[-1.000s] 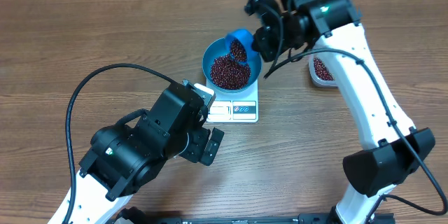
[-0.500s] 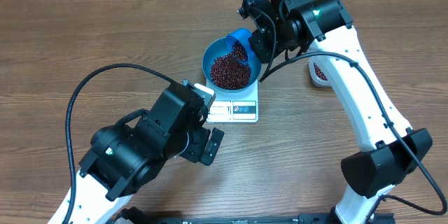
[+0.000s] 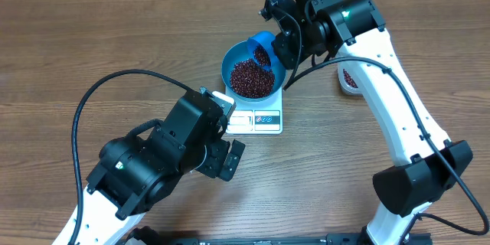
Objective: Scoop item into bowl and weigh 150g on scale
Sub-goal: 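Tip the scoop with the right gripper to pour beans into bowl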
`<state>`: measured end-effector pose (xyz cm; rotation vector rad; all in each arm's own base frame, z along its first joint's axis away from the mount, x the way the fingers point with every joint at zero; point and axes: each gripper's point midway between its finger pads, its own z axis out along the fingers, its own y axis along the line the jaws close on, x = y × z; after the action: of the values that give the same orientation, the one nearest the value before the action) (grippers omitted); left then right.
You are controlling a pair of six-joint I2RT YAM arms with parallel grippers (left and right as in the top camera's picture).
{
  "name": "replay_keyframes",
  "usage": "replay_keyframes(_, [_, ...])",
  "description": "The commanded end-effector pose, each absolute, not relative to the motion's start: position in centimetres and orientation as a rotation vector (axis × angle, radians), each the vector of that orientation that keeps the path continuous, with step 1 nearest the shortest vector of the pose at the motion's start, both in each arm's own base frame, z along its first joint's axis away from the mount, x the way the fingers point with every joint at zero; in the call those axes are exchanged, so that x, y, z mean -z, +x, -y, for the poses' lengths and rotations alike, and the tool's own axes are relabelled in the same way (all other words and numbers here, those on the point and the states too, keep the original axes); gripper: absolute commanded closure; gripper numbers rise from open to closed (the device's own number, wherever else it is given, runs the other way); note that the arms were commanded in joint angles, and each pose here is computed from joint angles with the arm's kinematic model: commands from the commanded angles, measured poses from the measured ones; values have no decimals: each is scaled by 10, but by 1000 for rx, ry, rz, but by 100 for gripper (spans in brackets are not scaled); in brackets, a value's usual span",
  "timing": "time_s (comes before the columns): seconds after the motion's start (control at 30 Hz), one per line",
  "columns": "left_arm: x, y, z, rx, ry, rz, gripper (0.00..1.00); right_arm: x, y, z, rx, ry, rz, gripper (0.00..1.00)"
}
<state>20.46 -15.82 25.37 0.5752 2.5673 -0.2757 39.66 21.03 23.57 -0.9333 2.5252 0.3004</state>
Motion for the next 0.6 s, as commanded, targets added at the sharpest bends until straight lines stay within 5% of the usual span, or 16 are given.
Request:
replay_keyframes(0.0, [-259, 205, 159, 283, 590, -2547, 0, -257, 387, -220, -284, -1019, -2440, 96])
replay_keyframes(0.57, [-259, 205, 159, 283, 590, -2547, 0, -256, 389, -217, -251, -1012, -2443, 96])
